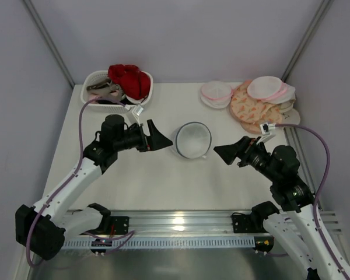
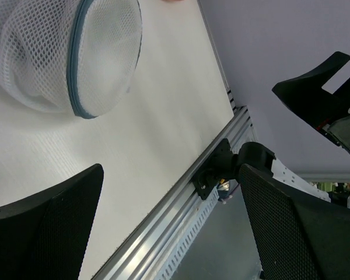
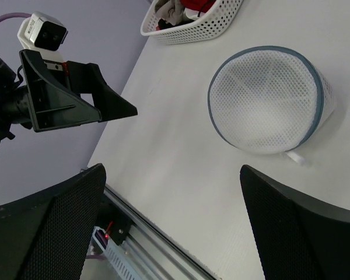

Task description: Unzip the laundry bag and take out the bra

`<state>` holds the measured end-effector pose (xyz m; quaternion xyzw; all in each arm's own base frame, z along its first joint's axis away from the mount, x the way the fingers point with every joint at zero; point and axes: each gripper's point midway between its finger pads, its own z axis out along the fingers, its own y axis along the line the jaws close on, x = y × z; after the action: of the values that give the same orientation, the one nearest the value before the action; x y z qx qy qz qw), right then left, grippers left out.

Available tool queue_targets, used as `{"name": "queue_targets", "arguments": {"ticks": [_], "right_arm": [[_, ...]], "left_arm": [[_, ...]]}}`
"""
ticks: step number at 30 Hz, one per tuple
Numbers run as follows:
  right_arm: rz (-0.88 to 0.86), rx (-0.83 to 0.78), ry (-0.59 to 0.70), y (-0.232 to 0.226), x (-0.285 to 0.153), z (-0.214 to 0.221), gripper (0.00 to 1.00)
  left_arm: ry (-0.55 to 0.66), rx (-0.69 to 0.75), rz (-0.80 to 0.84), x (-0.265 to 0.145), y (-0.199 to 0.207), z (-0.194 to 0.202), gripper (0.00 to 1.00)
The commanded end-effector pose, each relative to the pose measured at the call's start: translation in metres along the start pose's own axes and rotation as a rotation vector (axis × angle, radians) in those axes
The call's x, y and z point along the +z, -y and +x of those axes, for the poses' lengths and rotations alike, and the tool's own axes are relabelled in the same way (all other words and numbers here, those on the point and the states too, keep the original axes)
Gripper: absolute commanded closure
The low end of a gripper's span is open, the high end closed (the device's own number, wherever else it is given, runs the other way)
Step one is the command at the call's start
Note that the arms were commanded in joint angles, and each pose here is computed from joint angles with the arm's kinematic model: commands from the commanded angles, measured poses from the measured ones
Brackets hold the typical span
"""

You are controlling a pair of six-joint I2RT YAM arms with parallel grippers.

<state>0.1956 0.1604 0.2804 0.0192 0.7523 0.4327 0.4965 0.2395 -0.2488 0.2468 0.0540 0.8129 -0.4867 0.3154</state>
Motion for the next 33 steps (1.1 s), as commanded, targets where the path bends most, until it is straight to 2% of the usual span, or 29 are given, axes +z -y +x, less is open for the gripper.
{"name": "queue_targets", "arguments": {"ticks": [1,4,6,7,8,10,11,12,14,15,16,23,31,32,33], "right_arm": [[-0.064,-0.092,0.054,-0.014,-0.009,-0.01,0.01],[-0.043,-0.115,0.08,-0.006,-0.011,-0.009,0.0],[-0.011,-0.116,0.072,0.001,-0.011,-0.006,0.01],[0.001,-0.118,0.064,0.004,-0.01,-0.004,0.0],[0.012,-0.118,0.06,0.007,-0.009,-0.003,0.0],[0.032,-0.109,0.036,0.012,-0.008,0.001,0.01],[0.036,-0.11,0.028,0.013,-0.007,0.003,0.01],[0.043,-0.108,0.021,0.015,-0.007,0.004,0.0],[0.046,-0.108,0.017,0.016,-0.007,0.006,0.0],[0.046,-0.108,0.017,0.016,-0.007,0.006,0.0],[0.044,-0.109,0.017,0.016,-0.007,0.006,0.0],[0.045,-0.116,0.024,0.014,-0.013,0.006,0.01],[0.077,-0.147,0.047,0.016,-0.028,0.003,0.01],[0.079,-0.147,0.049,0.016,-0.029,0.003,0.01],[0.076,-0.151,0.054,0.015,-0.03,0.003,0.01]], "left_arm": [[0.062,0.032,0.009,0.001,0.006,-0.004,0.0],[0.057,0.004,0.006,0.012,-0.002,0.009,0.01],[0.125,0.003,-0.028,0.024,-0.011,0.003,0.01],[0.112,-0.014,-0.049,0.031,-0.021,0.016,0.01],[0.175,-0.01,-0.044,0.037,-0.021,0.007,0.0],[0.205,-0.057,-0.09,0.05,-0.039,0.018,0.0],[0.283,-0.061,-0.095,0.054,-0.04,0.007,0.0],[0.305,-0.066,-0.103,0.059,-0.043,0.008,0.01],[0.29,-0.061,-0.131,0.076,-0.047,0.022,0.0],[0.341,-0.051,-0.151,0.081,-0.049,0.015,0.01],[0.319,-0.046,-0.183,0.094,-0.058,0.024,0.01],[0.335,-0.013,-0.19,0.152,-0.043,0.038,0.01],[0.428,0.005,-0.392,0.162,-0.083,0.028,0.01],[0.424,0.017,-0.418,0.162,-0.088,0.028,0.03],[0.428,0.022,-0.425,0.163,-0.088,0.027,0.17]]}}
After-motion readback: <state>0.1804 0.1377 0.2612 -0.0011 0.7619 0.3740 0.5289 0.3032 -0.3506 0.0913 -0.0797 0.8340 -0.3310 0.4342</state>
